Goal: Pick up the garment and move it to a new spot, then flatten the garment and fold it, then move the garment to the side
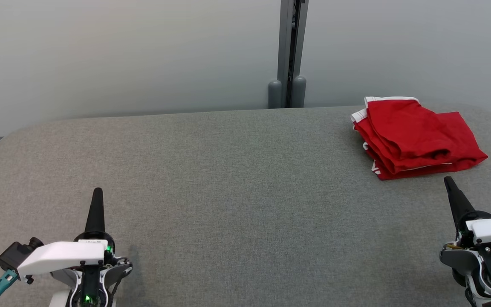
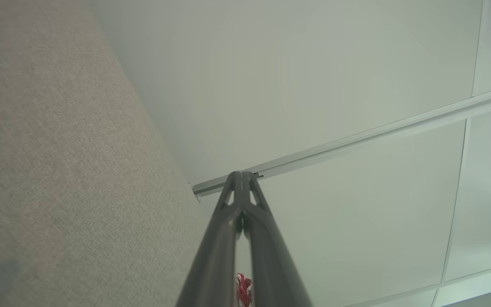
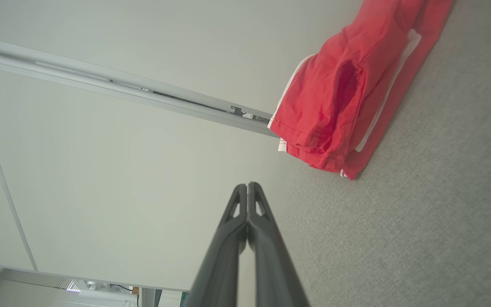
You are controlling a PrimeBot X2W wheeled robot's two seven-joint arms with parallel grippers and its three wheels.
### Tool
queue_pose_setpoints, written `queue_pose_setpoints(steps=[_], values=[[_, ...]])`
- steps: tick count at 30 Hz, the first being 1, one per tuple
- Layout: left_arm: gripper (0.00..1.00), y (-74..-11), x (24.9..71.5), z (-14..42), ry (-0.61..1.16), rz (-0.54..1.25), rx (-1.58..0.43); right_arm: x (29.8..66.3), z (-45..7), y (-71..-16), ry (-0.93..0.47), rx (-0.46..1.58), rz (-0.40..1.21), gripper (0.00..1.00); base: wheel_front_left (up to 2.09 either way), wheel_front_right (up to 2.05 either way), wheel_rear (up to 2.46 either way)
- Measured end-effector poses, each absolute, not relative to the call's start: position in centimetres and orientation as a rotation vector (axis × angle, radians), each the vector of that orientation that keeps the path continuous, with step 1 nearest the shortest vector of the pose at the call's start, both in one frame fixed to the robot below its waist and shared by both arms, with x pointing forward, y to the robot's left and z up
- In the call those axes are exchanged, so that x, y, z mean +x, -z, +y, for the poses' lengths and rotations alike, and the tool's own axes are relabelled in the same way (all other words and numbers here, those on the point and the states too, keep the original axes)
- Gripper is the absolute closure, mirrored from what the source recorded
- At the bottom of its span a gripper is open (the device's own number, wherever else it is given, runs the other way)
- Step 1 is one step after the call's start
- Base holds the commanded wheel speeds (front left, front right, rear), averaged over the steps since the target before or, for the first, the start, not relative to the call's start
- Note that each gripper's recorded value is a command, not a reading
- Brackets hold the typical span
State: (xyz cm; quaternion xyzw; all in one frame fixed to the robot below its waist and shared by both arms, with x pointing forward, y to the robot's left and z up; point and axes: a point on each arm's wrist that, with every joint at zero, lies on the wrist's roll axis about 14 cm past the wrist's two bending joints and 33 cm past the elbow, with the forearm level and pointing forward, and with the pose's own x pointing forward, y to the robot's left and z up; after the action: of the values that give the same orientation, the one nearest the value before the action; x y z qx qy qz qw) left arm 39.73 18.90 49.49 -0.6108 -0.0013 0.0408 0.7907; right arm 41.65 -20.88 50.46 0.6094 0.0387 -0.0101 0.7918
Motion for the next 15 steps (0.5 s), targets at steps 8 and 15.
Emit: queue_pose_setpoints(steps=[8, 15], values=[[1.0, -49.72, 40.1, 18.82, -0.084, -0.006, -1.378, 42.07, -20.89, -50.83, 0.009, 1.376, 0.078, 1.0, 0.0, 0.0, 0.0], [1.0, -50.25, 40.62, 18.74, -0.074, -0.017, -1.431, 42.45, -21.06, -51.22, 0.0, 1.429, 0.068, 1.0, 0.0, 0.0, 0.0]])
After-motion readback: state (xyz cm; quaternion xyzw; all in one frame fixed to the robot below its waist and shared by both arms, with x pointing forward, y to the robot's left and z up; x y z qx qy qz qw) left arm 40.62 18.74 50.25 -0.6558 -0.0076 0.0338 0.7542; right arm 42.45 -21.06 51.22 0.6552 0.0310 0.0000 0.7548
